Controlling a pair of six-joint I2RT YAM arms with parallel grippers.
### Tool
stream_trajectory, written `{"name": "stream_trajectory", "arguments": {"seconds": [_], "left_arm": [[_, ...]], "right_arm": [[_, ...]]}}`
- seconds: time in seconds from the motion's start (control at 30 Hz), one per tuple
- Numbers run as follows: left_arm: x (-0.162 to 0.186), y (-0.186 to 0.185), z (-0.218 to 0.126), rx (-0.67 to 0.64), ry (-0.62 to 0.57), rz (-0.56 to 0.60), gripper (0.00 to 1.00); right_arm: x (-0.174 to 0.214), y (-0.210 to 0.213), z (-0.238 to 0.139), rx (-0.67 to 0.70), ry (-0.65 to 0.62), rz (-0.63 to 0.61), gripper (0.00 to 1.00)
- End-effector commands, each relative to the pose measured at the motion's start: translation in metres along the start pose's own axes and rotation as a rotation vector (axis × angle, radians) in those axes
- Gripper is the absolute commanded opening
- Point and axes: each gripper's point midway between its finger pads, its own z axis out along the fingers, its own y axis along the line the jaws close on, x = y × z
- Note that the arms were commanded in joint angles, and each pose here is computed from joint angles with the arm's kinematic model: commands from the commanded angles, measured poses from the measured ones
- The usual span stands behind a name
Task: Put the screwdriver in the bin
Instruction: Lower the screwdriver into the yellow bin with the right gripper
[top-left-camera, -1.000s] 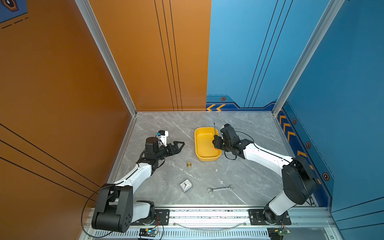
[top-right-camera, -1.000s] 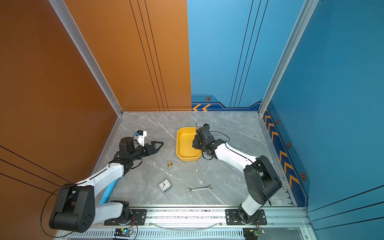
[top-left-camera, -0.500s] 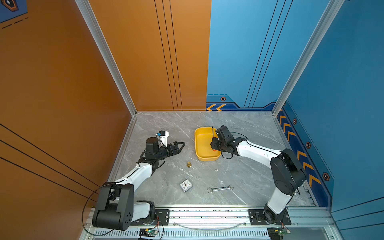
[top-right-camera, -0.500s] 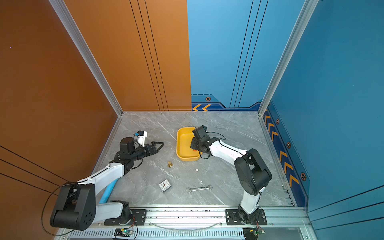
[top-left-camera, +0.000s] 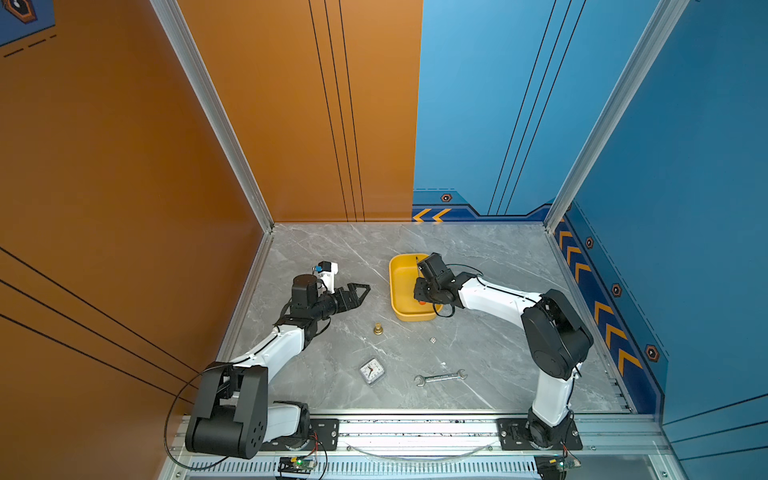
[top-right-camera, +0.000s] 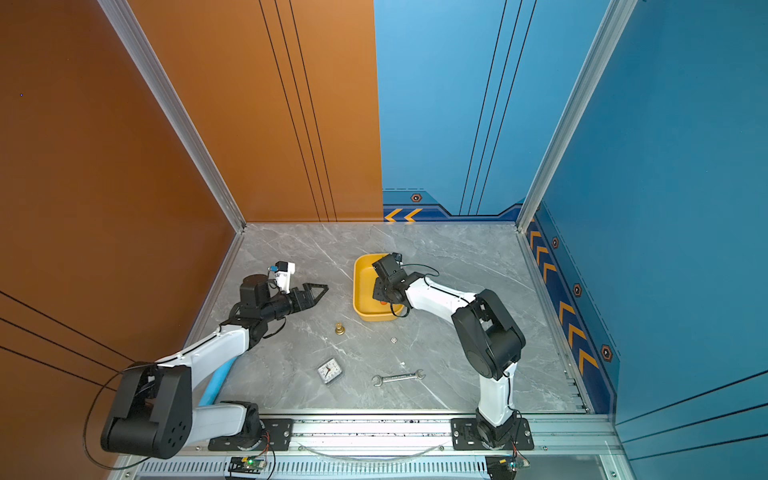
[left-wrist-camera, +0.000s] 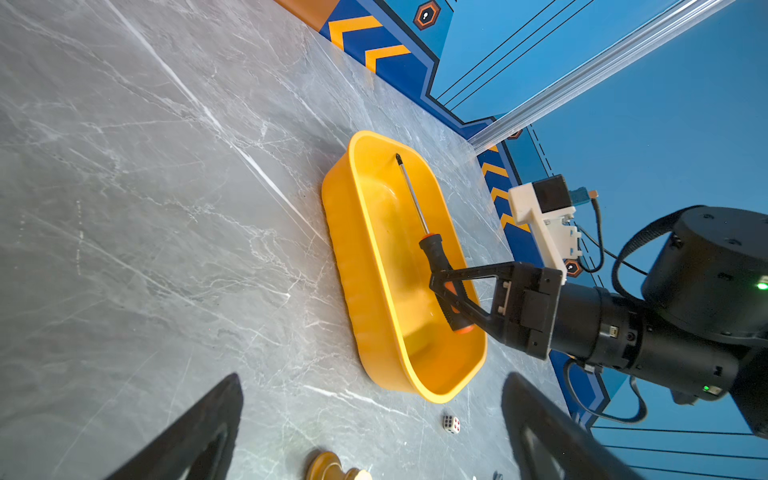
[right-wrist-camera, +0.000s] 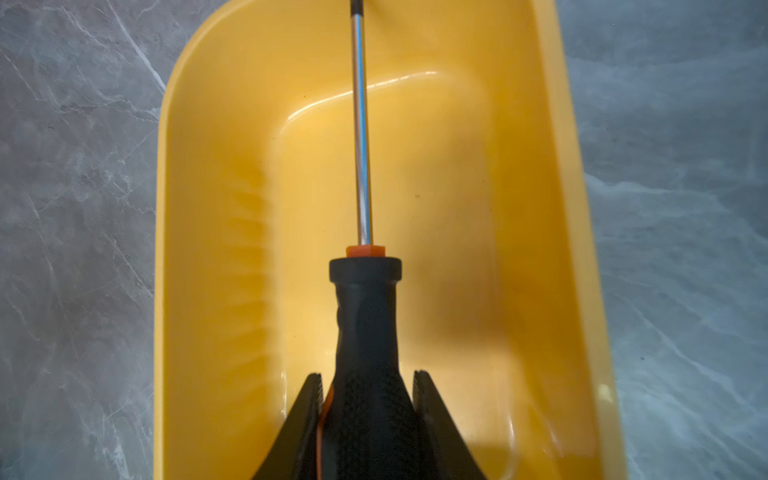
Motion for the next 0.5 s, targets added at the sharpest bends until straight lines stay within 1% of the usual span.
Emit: {"name": "stream_trajectory", "arguments": {"seconds": [0.0, 0.47], "left_arm": [[0.005, -0.003, 0.0, 0.023, 0.014, -0.004, 0.98], [0.006, -0.002, -0.001, 0.023, 0.016, -0.011, 0.98]], "right_arm": [[0.001, -0.001, 0.004, 0.052, 0.0, -0.048, 0.0], [0.016, -0.004, 0.025, 0.11, 0.041, -0.078, 0.0]]}}
